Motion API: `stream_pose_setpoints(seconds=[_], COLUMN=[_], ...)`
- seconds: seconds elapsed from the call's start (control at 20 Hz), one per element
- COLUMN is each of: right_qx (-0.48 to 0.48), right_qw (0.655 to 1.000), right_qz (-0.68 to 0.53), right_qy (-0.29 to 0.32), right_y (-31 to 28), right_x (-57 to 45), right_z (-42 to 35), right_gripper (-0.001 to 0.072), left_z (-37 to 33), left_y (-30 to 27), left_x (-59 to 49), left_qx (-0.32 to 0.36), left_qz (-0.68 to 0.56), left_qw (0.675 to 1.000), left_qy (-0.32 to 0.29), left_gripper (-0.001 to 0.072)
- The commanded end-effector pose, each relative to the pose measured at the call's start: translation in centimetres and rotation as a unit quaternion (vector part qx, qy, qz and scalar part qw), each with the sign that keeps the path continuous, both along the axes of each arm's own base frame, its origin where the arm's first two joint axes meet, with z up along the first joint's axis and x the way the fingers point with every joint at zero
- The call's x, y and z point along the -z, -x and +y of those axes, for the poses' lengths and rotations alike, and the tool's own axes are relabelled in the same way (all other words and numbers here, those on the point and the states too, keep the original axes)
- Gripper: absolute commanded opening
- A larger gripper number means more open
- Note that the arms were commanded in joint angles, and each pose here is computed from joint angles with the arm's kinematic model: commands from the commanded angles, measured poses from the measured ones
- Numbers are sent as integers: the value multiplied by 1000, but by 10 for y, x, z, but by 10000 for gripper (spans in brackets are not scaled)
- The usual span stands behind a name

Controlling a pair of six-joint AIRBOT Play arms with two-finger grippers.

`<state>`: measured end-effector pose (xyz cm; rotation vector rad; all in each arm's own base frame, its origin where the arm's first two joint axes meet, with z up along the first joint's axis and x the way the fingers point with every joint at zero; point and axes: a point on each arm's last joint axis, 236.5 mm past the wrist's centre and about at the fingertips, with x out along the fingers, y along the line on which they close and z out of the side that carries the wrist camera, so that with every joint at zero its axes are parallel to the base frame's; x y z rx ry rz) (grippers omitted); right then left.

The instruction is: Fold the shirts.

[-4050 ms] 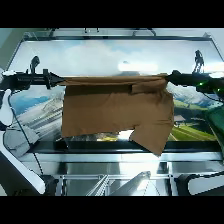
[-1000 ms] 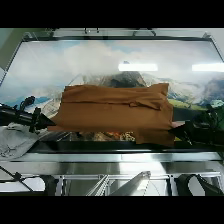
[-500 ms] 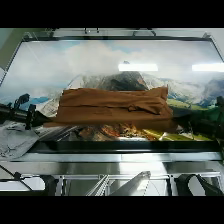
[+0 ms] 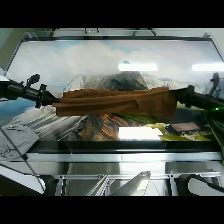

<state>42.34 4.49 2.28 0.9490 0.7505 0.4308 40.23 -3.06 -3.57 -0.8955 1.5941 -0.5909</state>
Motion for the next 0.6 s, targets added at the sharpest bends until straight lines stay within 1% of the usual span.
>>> stream_pose_setpoints(seconds=[0.0, 0.15, 0.25, 0.4, 0.45, 0.5, 0.55], right_qx=[-16, -34, -33, -42, -49, -54, -59], right_qw=[1000, 999, 998, 996, 996, 996, 995], right_qz=[9, 37, 58, 71, 71, 71, 69], right_qy=[14, 8, 10, 20, 24, 29, 36], right_y=[-46, -57, -56, -51, -49, -47, -45], right_x=[36, 70, 91, 104, 105, 105, 104], right_z=[12, 26, 27, 27, 28, 27, 25], right_gripper=[24, 24, 24, 25, 32, 61, 155], left_z=[2, 8, 9, 7, 7, 8, 9], left_y=[-38, -54, -54, -49, -49, -51, -54], left_x=[22, 39, 49, 62, 62, 59, 52], left_qx=[-11, -18, -5, -4, -4, -2, 3], left_qz=[12, 27, 39, 56, 56, 50, 41], left_qw=[1000, 999, 999, 998, 998, 999, 999], left_qy=[-7, -7, 0, 7, 8, 7, 6], left_gripper=[21, 20, 20, 23, 53, 288, 515])
